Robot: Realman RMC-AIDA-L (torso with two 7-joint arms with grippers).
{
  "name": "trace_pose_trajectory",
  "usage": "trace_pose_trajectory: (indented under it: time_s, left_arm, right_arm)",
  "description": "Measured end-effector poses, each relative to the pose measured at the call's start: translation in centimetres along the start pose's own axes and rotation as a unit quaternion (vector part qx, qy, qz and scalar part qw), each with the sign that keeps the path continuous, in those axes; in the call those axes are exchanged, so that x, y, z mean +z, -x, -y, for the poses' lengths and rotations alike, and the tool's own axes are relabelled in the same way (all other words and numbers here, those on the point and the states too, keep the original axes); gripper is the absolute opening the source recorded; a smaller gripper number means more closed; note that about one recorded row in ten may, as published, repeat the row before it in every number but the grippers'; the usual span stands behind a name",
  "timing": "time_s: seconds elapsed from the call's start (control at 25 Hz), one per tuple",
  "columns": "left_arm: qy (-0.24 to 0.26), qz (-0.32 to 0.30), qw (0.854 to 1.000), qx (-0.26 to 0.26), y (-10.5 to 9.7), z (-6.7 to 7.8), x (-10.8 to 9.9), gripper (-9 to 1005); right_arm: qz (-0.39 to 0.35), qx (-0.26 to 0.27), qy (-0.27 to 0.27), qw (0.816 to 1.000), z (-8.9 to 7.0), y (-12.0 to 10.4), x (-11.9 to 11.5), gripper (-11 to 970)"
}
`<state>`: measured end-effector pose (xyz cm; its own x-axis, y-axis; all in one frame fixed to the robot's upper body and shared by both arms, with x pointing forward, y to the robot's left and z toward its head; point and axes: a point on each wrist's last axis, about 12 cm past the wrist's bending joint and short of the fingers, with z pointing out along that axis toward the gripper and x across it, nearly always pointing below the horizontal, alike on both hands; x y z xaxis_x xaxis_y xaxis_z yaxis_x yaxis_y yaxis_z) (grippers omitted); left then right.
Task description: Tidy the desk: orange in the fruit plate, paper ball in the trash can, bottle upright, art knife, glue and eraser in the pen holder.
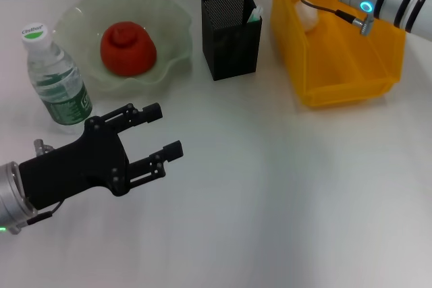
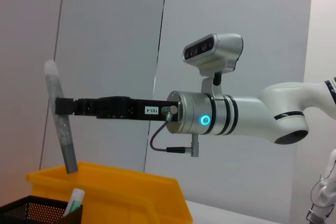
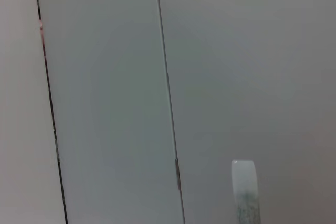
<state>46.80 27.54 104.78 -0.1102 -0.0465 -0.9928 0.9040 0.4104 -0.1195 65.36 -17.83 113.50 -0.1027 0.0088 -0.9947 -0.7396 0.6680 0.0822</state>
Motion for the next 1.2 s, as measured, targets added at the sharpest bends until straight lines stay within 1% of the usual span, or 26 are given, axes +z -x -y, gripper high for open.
trace_pose_trajectory:
  time_s: [0.4,0.64,0.8,0.92,1.08,1.2]
  left_arm:
    - [-0.002,0.003,1.0,-0.006,-0.2,0.3,-0.1,716]
    - [-0.002,0.004,1.0,-0.008,-0.2,0.4,-0.3,717]
    - [-0.003,0.005,1.0,-0.008,-0.2,0.5,-0.4,717]
    - [-0.003,0.005,1.0,-0.008,-0.2,0.5,-0.5,717]
    - [-0.005,0.004,1.0,-0.008,-0.2,0.5,-0.5,717]
    - [-0.007,0.002,1.0,-0.012,-0.2,0.5,-0.5,717]
  right_arm:
    - [-0.007,-0.006,0.0,1.0,-0.2,0.7,1.3,197]
    - [-0.008,-0.003,0.004,1.0,-0.3,0.6,1.4,426]
    - [-0.006,0.002,0.009,1.0,-0.5,0.4,1.2,504]
    - [-0.002,0.019,0.017,1.0,-0.6,0.1,0.7,562]
    - [0.013,0.059,0.023,0.998,-0.4,-0.4,-1.1,651]
    - [0.044,0.093,0.055,0.993,-0.6,-0.8,-4.0,743]
